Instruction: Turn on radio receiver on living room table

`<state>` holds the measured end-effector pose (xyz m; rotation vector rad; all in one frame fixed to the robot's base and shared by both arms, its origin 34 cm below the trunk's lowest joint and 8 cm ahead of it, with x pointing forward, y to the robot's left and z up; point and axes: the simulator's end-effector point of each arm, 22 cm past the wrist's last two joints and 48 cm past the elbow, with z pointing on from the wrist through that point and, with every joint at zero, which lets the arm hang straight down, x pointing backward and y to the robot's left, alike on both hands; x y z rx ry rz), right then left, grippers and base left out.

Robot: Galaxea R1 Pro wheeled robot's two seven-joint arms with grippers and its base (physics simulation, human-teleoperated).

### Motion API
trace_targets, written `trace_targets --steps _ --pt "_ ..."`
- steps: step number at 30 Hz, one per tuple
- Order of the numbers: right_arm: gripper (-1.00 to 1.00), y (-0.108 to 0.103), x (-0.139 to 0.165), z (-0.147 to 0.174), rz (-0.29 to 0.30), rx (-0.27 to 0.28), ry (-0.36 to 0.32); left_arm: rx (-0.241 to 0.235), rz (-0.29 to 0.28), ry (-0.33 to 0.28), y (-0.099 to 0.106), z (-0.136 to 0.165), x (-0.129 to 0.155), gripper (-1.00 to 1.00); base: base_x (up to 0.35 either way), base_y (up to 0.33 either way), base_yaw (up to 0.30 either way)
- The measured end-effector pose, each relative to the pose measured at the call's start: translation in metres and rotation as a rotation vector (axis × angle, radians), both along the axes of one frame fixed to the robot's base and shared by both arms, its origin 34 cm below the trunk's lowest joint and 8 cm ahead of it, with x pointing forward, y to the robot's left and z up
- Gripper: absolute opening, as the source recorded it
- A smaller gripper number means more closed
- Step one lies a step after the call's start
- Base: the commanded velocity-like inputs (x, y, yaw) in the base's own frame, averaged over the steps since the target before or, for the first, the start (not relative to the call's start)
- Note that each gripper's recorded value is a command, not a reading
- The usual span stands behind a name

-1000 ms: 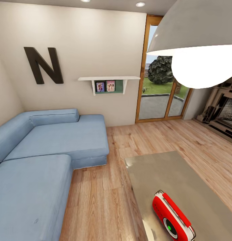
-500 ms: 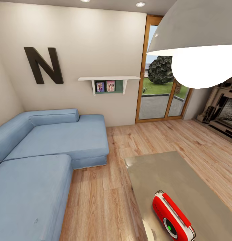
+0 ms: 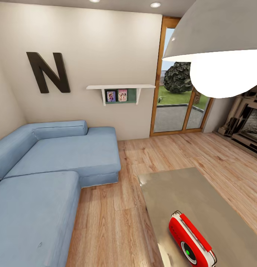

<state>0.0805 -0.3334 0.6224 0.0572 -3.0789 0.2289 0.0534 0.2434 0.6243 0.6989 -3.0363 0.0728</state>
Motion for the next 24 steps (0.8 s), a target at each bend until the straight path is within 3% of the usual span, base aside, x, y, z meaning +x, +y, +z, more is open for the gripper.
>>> trace_targets --steps 24 --pt "1.0 0.0 0.0 0.0 0.0 0.0 0.0 0.0 0.0 0.0 0.0 -0.0001 0.0003 1.0 0.0 0.0 0.0"
